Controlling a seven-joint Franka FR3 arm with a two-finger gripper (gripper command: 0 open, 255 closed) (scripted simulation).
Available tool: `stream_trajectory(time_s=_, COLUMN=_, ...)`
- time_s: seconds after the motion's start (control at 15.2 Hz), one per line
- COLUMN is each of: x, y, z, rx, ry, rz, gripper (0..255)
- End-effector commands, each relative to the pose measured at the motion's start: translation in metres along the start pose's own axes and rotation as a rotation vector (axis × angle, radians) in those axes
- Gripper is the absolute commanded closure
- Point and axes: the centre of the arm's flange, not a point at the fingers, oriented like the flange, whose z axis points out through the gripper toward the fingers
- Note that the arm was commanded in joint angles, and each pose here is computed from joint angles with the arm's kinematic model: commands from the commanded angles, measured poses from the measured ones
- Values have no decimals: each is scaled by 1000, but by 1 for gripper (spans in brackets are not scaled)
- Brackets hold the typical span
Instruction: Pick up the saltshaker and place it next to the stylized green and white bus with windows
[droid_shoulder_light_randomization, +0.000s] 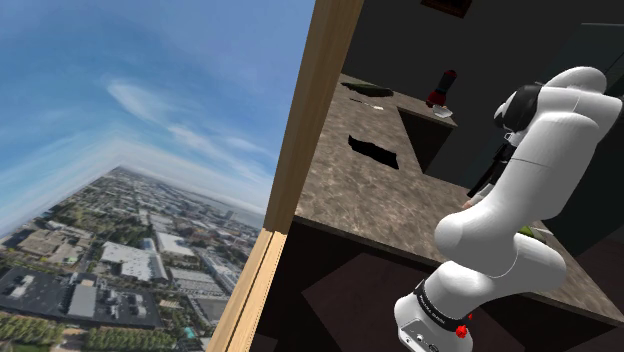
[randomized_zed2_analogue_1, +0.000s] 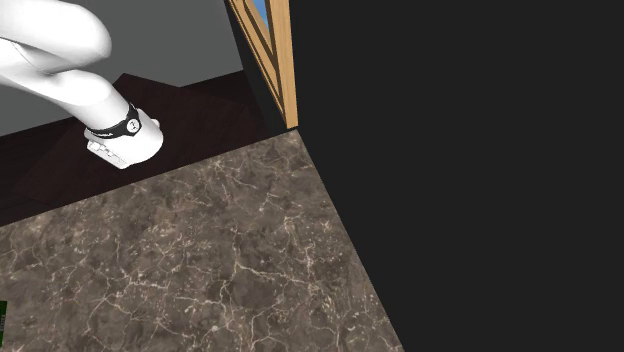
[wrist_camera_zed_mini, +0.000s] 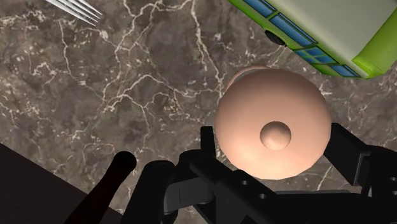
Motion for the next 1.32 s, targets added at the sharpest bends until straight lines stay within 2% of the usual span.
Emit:
stream_trajectory(time_s=0.0, x=1, y=1, z=6, rx=-1, ry=0, rz=0, gripper=255)
stream_trajectory(time_s=0.46, x=1, y=1, z=6, rx=-1, ry=0, rz=0, gripper=255)
stream_trajectory(time_s=0.53, x=1, y=1, z=6, rx=-1, ry=0, rz=0, gripper=0)
stream_trajectory(time_s=0.86, x=1, y=1, z=6, rx=-1, ry=0, rz=0, gripper=0)
stream_trajectory(time_s=1.12, x=1, y=1, z=-44, rx=-1, ry=0, rz=0, gripper=0)
stream_trajectory(time_s=1.25, x=1, y=1, z=-44, rx=-1, ry=0, rz=0, gripper=0)
